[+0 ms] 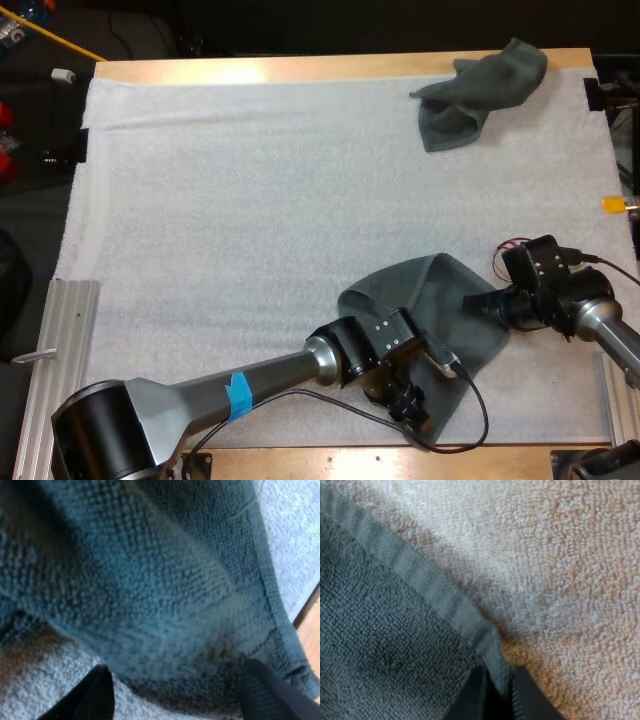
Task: Pick towel from pile, fold and stack
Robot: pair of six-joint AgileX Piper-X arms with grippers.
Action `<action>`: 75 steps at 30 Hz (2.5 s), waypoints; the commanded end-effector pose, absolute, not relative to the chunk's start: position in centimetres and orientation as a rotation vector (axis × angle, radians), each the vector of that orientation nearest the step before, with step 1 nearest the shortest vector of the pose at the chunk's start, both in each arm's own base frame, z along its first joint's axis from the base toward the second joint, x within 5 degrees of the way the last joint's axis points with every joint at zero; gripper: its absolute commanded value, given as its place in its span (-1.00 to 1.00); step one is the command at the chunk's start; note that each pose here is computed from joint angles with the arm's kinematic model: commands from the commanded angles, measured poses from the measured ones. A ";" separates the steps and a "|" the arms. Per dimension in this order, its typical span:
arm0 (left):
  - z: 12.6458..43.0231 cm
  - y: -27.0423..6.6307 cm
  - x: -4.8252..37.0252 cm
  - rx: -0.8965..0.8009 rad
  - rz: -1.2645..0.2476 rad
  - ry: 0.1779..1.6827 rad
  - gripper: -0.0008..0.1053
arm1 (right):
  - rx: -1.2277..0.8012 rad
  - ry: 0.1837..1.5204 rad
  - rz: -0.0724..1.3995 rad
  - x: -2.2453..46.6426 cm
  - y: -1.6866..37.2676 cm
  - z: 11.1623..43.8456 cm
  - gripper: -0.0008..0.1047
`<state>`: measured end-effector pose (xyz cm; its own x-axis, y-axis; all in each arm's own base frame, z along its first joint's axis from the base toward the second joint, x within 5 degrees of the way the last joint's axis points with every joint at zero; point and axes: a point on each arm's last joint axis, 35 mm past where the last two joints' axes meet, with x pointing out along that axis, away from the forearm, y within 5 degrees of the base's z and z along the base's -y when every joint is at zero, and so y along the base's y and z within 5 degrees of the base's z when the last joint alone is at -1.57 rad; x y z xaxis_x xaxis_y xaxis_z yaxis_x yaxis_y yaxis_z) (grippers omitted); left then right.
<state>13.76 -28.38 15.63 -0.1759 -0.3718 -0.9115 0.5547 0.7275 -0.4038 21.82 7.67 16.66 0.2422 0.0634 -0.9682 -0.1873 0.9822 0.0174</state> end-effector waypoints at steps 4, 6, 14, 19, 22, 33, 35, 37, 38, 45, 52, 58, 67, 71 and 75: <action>15.4 -28.6 13.7 0.145 -0.817 1.559 0.02 | -0.114 1.314 0.176 21.7 7.6 16.9 -0.99; 14.7 -28.7 13.7 0.145 -0.800 1.590 0.02 | -0.113 1.315 0.177 21.7 7.6 16.9 -0.99; 13.9 -29.2 13.6 0.088 -0.848 1.684 0.02 | -0.115 1.321 0.176 21.6 7.6 16.9 -0.99; 14.9 -29.8 13.8 0.084 -0.855 1.675 -0.37 | -0.115 1.321 0.176 21.6 7.6 16.9 -0.99; 15.7 -29.9 13.9 0.094 -0.858 1.678 -0.75 | -0.115 1.321 0.176 21.6 7.6 16.9 -0.99; 21.3 -27.6 12.9 0.196 -0.980 1.570 -0.98 | -0.078 1.246 0.215 21.1 7.5 18.8 -0.99; 22.8 -26.5 12.6 0.223 -0.990 1.542 -0.98 | -0.067 1.191 0.224 20.7 7.4 20.4 -0.99; 24.1 -25.5 12.5 0.227 -1.000 1.521 -0.98 | -0.054 1.156 0.239 20.2 7.2 21.9 -0.99; 24.8 -24.9 12.5 0.222 -1.004 1.509 -0.98 | -0.047 1.136 0.247 19.8 7.1 22.9 -0.99; 28.3 -22.0 13.6 0.217 -0.993 1.473 -0.98 | 0.065 1.035 0.376 17.4 6.9 28.3 -0.99; 32.3 -21.3 14.1 0.341 -0.969 1.415 -0.98 | 0.053 0.992 0.438 14.9 8.6 32.1 -0.99; 34.9 -20.7 13.9 0.415 -0.963 1.395 -0.98 | -0.024 0.985 0.434 13.1 9.9 34.7 -0.99; 36.9 -18.4 12.7 0.480 -0.886 1.323 -0.98 | -0.084 1.037 0.419 10.2 10.2 37.5 -0.99; 37.3 -18.1 12.3 0.467 -0.909 1.312 -0.98 | -0.060 1.080 0.473 9.4 11.2 37.4 -0.99; 36.4 -18.2 12.4 0.497 -0.939 1.315 -0.98 | -0.092 1.116 0.501 9.2 12.8 36.7 -0.99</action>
<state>12.38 -18.19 36.36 -0.0196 -0.2983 -0.9543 0.8041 0.5625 -0.1923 9.13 12.72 36.64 0.3430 0.3403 -0.8755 -0.4395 0.8819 0.1706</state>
